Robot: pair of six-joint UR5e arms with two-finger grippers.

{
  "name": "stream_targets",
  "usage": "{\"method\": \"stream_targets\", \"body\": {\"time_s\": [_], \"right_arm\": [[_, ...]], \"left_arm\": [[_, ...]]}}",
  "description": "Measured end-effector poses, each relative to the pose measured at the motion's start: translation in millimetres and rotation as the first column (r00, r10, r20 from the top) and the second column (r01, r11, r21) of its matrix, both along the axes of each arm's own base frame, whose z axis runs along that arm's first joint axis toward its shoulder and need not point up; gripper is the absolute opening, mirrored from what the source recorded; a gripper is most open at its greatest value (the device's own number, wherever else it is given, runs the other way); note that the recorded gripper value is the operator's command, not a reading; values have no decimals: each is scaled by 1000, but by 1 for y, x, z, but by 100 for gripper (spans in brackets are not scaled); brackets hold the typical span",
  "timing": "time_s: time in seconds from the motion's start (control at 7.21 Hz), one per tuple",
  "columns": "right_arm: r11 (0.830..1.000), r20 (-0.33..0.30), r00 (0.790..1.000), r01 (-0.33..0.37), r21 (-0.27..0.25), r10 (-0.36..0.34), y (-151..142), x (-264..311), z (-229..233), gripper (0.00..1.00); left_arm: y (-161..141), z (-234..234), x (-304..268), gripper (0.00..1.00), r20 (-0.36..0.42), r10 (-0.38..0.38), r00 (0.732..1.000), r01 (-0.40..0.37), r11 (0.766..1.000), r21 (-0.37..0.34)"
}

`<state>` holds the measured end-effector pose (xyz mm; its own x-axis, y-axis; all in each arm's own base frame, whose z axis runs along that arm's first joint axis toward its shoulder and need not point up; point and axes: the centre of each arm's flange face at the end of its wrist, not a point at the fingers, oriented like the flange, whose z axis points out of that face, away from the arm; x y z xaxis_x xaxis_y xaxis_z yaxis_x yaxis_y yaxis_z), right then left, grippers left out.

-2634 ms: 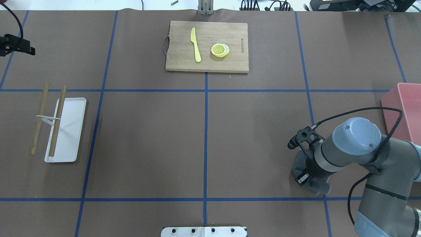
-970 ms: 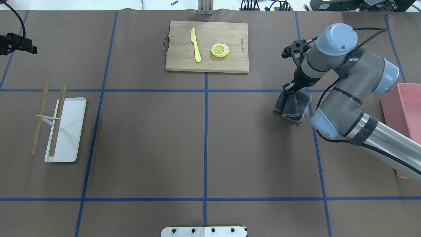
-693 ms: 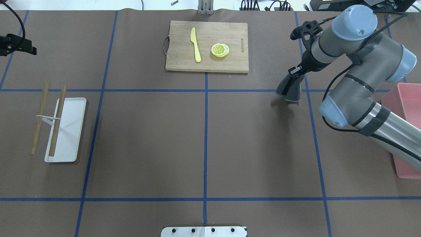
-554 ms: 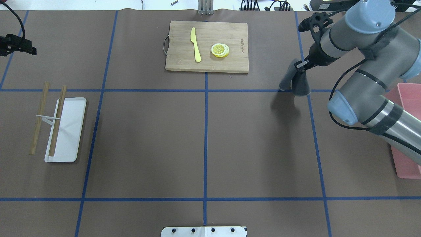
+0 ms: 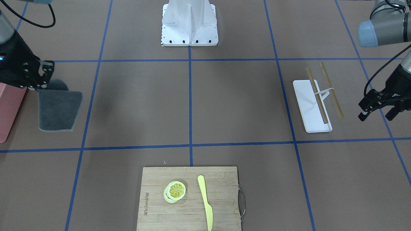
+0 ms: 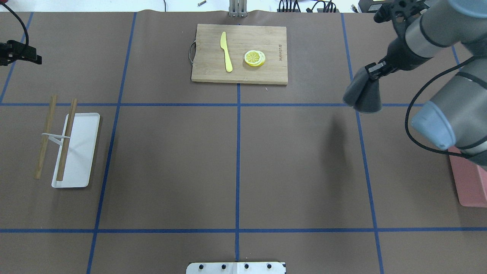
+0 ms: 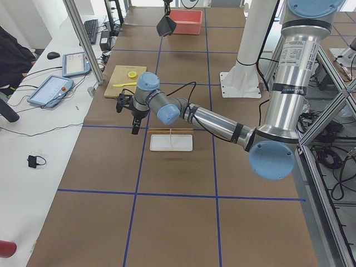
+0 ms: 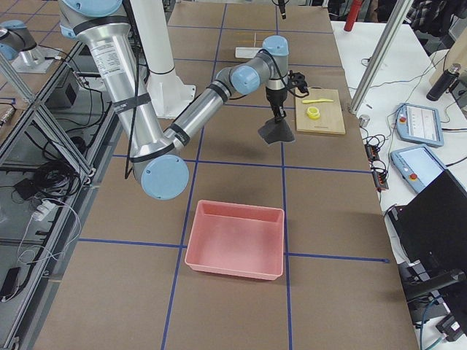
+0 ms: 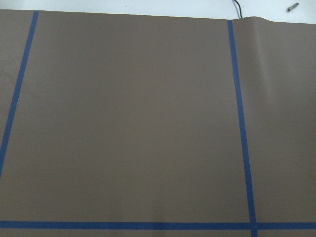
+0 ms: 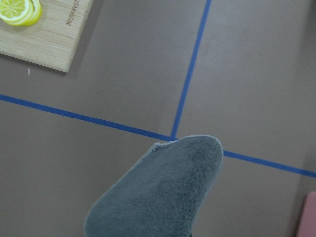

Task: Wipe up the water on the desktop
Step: 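Lift the towel with the right gripper and drop it into the pink bin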

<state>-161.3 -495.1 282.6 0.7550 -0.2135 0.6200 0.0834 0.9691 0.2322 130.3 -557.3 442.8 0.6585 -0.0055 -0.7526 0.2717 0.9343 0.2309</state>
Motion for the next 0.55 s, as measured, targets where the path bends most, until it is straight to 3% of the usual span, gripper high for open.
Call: {"method": "stream_targets", "body": {"time_s": [0.28, 0.55], "right_arm": [[997, -101, 992, 75, -36, -78, 17, 78, 56, 0], [982, -150, 972, 171, -77, -181, 35, 134, 134, 0]], "left_arm": [[1, 1, 1, 98, 2, 3, 1000, -3, 1000, -1], [2, 4, 2, 98, 5, 6, 1000, -6, 1000, -5]]}}
